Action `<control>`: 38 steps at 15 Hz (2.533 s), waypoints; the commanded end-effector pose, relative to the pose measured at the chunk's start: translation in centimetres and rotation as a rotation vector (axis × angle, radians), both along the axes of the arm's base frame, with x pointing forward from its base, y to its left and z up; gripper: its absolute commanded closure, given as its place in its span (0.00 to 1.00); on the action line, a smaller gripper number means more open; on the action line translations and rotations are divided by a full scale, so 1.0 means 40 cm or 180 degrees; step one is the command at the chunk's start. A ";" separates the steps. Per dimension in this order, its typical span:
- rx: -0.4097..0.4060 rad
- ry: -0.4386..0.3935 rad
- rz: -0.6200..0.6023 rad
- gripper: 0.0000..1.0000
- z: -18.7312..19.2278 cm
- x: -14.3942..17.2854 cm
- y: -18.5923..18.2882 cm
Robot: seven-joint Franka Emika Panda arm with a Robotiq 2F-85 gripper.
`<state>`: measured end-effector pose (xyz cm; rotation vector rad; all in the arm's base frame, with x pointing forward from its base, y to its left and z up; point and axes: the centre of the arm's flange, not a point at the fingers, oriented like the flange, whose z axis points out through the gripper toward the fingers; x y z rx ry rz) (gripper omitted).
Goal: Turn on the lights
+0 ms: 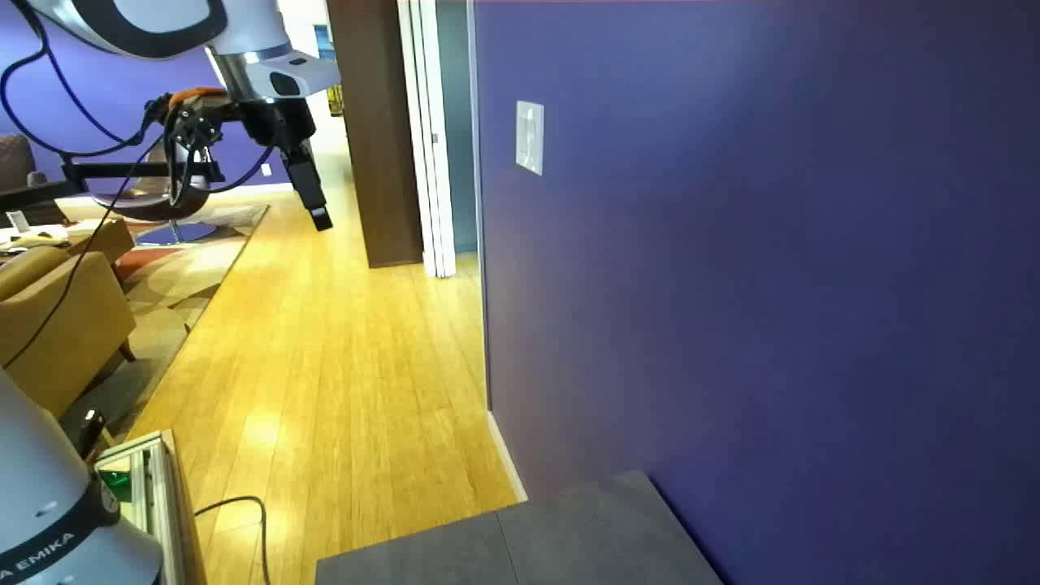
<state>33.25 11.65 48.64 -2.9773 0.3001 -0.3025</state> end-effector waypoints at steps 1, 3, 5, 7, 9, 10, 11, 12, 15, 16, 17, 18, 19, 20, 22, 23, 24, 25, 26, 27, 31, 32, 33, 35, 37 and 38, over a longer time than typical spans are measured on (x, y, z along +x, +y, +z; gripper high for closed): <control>0.0000 0.0000 0.0000 0.00 0.000 0.000 0.000; 0.0000 0.0000 0.0000 0.00 0.000 0.000 0.000; 0.0000 0.0000 0.0000 0.00 0.000 0.000 0.000; 0.0000 0.0000 0.0000 0.00 0.000 0.000 0.000; 0.0000 0.0000 0.0000 0.00 0.000 0.000 0.000; 0.0000 0.0000 0.0000 0.00 0.000 0.000 0.000; 0.0000 0.0000 0.0000 0.00 0.000 0.000 0.000; 0.0096 0.0005 -0.0051 0.00 0.005 0.019 0.021; 0.0154 -0.0187 -0.0180 0.00 0.028 0.097 0.072; 0.0198 -0.0217 -0.0252 0.00 0.041 0.125 0.089; 0.0229 -0.0251 -0.0345 0.00 0.052 0.150 0.100; 0.0263 -0.0310 -0.0420 0.00 0.067 0.180 0.111; 0.0318 -0.0342 -0.0487 0.00 0.083 0.209 0.122; 0.0380 -0.0369 -0.0559 0.00 0.101 0.239 0.131; 0.0492 -0.0467 -0.0666 0.25 0.147 0.303 0.142; 0.0542 -0.0516 -0.0697 0.28 0.167 0.330 0.147; 0.0657 -0.0579 -0.0707 0.34 0.194 0.357 0.155; 0.0725 -0.0627 -0.0722 0.41 0.209 0.380 0.160; 0.0800 -0.0688 -0.0720 0.50 0.224 0.404 0.170; 0.0851 -0.0742 -0.0738 0.56 0.232 0.426 0.177; 0.0950 -0.0995 -0.0849 0.84 0.235 0.503 0.193; 0.1002 -0.1051 -0.0881 0.90 0.233 0.520 0.194; 0.1028 -0.1123 -0.0918 0.95 0.229 0.539 0.192; 0.1093 -0.1230 -0.0969 0.99 0.227 0.569 0.191; 0.1101 -0.1290 -0.1005 1.00 0.221 0.599 0.187; 0.1086 -0.1327 -0.1023 0.97 0.218 0.613 0.184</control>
